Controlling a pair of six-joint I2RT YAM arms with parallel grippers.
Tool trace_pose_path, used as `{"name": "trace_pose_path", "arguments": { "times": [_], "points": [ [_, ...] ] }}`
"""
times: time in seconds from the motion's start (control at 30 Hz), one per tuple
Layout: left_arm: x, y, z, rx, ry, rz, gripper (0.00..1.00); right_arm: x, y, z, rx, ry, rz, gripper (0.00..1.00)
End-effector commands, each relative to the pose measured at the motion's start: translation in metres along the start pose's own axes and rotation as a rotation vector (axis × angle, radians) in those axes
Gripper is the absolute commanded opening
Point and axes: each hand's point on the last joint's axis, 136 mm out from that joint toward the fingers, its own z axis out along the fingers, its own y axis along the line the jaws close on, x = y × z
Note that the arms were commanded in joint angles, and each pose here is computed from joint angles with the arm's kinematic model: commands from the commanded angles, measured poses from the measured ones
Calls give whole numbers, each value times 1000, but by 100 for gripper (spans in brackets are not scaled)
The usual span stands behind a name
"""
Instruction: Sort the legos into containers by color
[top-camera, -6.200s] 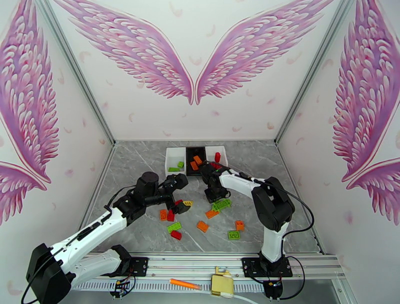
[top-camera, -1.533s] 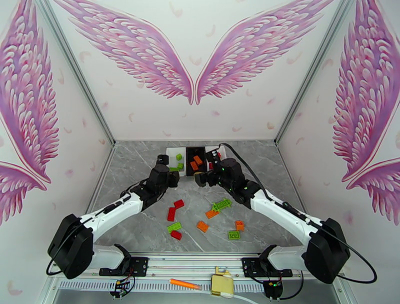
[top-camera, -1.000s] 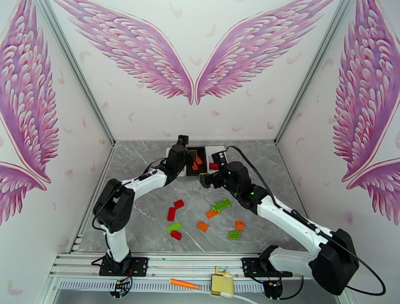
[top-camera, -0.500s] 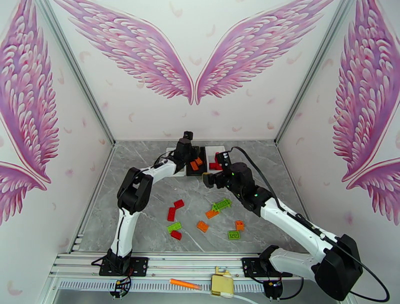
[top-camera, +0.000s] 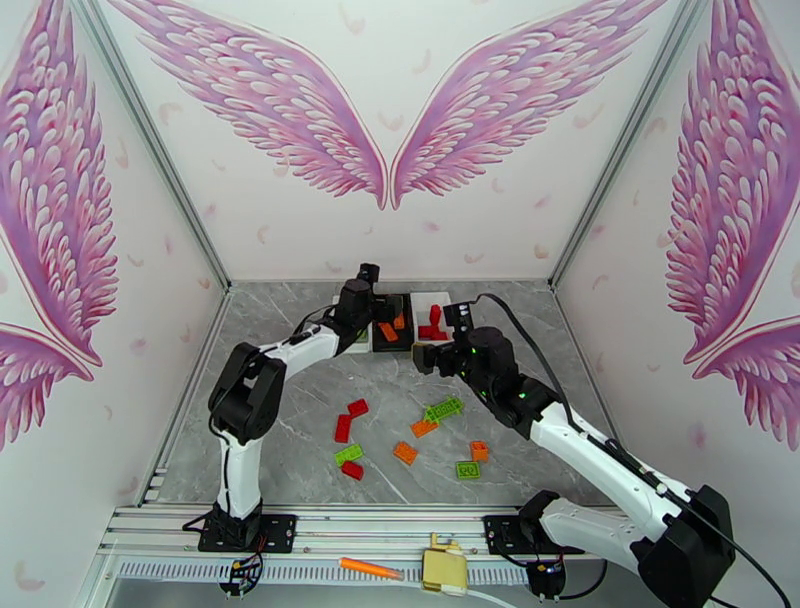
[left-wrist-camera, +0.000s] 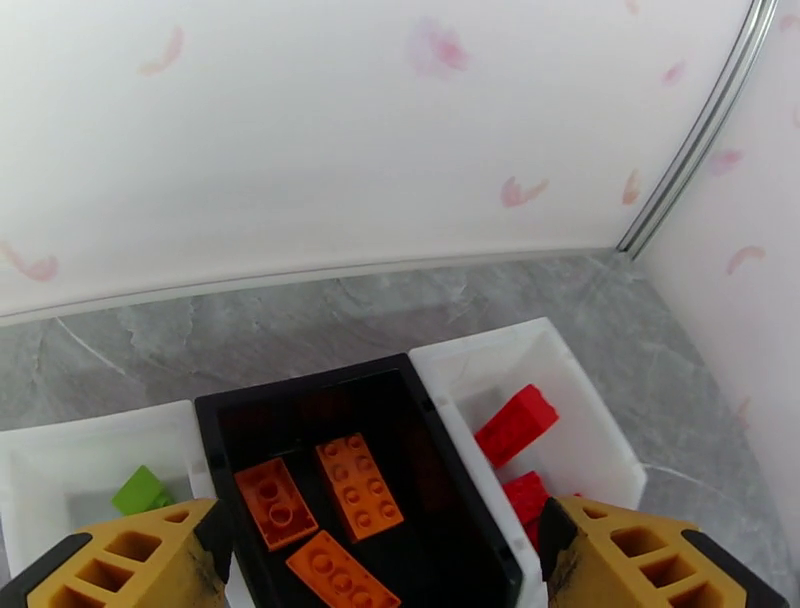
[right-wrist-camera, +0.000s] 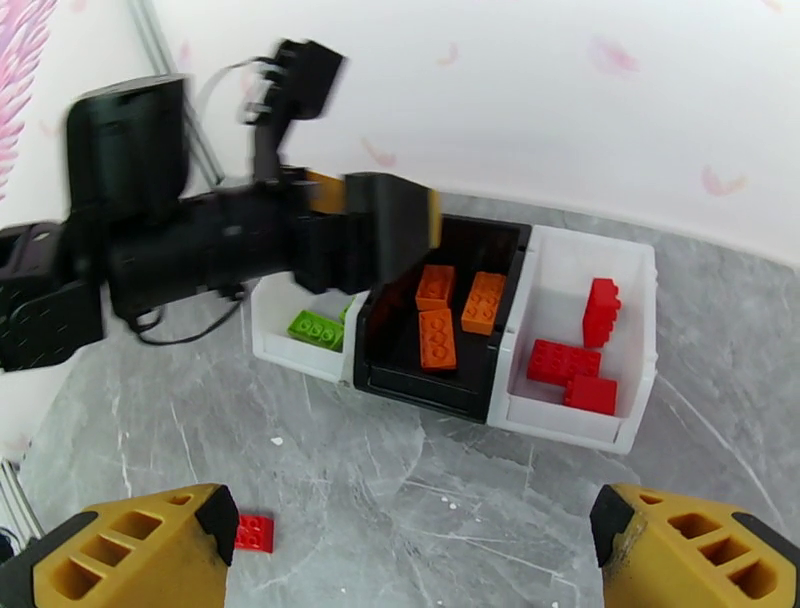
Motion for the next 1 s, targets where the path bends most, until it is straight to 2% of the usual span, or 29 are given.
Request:
{"name": "trace_pose_path", "arguments": {
  "times": [0.0,0.17,0.33,0.57,0.77,0.97],
  "points": [
    [-21,-23,-43,83,-87,78,90,18,-28,-4,145,50,146,99],
    [-4,-41,-95,197,-112,176,97,45,-43,-10,244,153,313,99],
    [26,-63,-141,336,-56,306,99,85,-52,-9,340,275,481,97],
    [79,-77,-189,502,22,474,99,131,-58,0,439,437,552,93],
    [102,-86,-214,594,96,576,99,166,-51,14,456,555,633,86],
    [109,-86,-217,600,111,585,99,197,-46,26,473,628,729,79]
  ]
}}
